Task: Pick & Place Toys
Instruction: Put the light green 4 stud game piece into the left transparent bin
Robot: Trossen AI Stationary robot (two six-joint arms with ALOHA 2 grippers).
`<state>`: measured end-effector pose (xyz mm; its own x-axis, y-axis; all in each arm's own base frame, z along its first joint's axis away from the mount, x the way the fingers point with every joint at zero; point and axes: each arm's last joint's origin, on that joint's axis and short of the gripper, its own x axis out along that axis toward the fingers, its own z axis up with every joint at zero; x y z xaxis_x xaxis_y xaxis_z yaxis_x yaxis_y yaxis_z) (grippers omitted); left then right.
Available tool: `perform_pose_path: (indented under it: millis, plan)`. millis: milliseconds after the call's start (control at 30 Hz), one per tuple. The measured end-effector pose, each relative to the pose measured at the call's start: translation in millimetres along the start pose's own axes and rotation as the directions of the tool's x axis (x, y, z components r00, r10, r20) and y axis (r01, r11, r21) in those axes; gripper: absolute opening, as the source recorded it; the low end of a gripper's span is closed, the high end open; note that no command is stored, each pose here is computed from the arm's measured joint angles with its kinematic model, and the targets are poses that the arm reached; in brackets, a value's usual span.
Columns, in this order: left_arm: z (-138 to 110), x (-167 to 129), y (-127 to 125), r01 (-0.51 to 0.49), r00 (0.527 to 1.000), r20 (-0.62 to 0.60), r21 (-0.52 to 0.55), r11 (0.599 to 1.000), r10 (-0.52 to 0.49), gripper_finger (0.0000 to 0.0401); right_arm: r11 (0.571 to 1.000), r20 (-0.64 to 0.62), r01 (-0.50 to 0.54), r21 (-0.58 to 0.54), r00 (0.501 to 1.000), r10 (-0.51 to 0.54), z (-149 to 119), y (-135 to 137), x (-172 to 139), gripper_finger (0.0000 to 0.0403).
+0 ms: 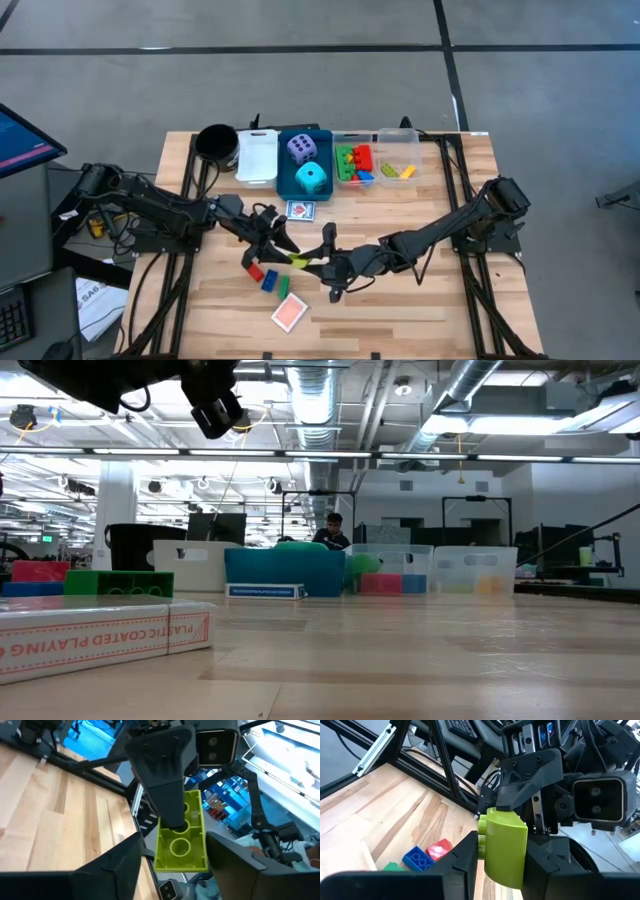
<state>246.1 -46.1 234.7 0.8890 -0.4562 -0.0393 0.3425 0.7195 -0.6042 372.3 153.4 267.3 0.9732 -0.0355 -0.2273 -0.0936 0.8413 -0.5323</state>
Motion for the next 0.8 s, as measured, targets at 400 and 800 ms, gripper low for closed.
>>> perform_pose_path:
  millis: [400,800]
  plan:
    - [7,-6,5,-0.006,1.0,0.014,-0.024,1.0,0.006,0.0312,0.998,0.019,0.013,0.064,1.0,-0.014,3,-1,0,0.0101]
    - [39,-52,5,-0.033,0.998,0.056,0.045,0.998,0.03,0.0352,0.955,-0.141,0.276,0.104,0.955,-0.261,-3,-6,-2,0.0101]
